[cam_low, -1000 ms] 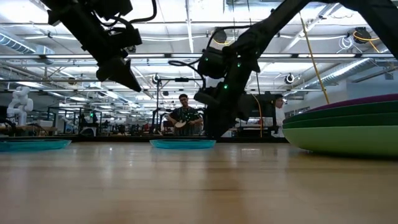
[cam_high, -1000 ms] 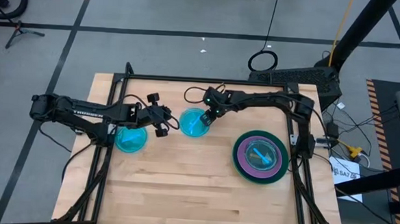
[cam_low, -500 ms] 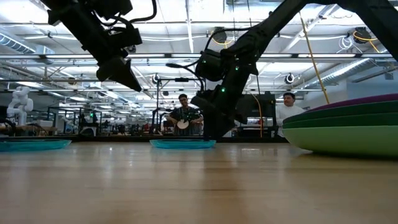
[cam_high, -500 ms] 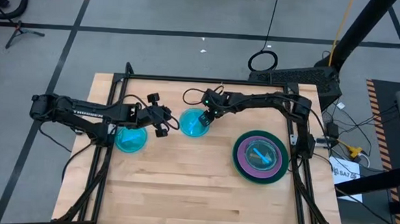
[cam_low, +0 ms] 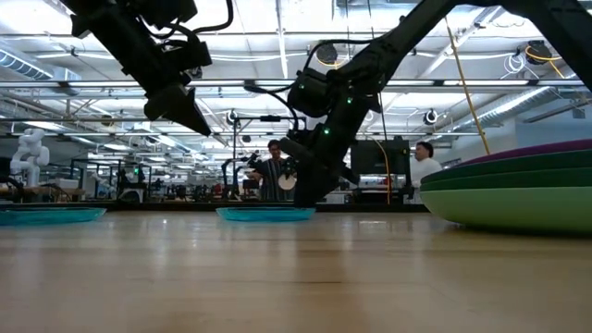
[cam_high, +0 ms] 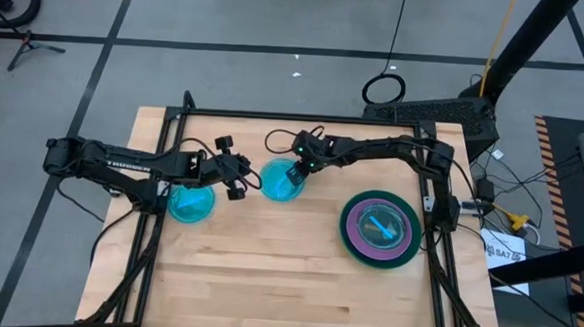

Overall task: Stack plastic plates
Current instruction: Stack the right blue plate on top of the other blue plate, then stack the blue plate on top of the other blue plate

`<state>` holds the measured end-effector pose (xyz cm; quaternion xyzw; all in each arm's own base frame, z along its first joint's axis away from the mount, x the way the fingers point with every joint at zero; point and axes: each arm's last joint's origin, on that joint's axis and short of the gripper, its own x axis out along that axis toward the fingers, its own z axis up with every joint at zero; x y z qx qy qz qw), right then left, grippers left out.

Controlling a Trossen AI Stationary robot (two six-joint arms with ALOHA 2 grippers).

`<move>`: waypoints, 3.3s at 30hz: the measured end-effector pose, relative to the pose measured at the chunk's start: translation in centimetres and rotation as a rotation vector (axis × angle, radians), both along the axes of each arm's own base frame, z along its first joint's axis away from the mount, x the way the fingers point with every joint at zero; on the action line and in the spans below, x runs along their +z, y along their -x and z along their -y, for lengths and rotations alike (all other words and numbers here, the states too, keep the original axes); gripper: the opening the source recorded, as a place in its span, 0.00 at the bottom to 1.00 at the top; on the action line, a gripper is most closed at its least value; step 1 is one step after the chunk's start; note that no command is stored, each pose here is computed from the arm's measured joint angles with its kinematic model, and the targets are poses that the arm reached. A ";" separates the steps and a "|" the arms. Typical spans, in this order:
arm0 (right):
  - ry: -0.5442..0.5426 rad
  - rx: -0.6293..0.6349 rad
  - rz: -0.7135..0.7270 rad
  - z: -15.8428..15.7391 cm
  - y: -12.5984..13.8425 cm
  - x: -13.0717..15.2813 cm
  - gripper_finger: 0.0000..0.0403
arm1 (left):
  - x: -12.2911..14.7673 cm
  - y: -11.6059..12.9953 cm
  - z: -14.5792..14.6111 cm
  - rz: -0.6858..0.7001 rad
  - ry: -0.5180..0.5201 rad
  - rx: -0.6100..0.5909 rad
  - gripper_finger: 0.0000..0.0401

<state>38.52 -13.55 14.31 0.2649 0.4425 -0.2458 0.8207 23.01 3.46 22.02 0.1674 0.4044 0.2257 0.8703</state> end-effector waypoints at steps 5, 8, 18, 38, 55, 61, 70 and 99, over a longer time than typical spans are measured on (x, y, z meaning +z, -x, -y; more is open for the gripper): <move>-0.003 0.000 -0.006 0.0 0.0 -0.2 0.10 | 0.0 0.0 0.0 0.001 0.000 0.000 0.00; -0.002 0.002 -0.010 0.0 0.0 -0.3 0.02 | 0.0 0.0 0.0 0.002 0.000 0.000 0.00; -0.017 0.033 0.020 0.8 0.8 1.5 0.01 | 0.0 0.0 0.0 0.005 -0.001 -0.001 0.00; -0.281 0.273 -0.155 -5.2 15.0 16.4 0.00 | 0.2 -0.2 0.0 0.021 -0.003 -0.001 0.00; -0.380 0.069 -0.401 -7.7 22.1 11.2 0.10 | 0.2 -0.2 0.0 0.024 -0.002 0.001 0.00; -0.334 0.019 -0.351 -7.7 22.3 11.7 0.22 | 0.2 -0.2 0.0 0.035 0.010 0.013 0.00; 0.070 -0.012 -0.095 -6.7 19.3 12.5 0.29 | -1.4 1.5 0.4 -0.036 0.295 0.195 0.00; 0.403 0.325 0.059 -7.0 17.1 9.7 0.29 | -7.3 6.6 4.1 -0.200 0.629 0.968 0.00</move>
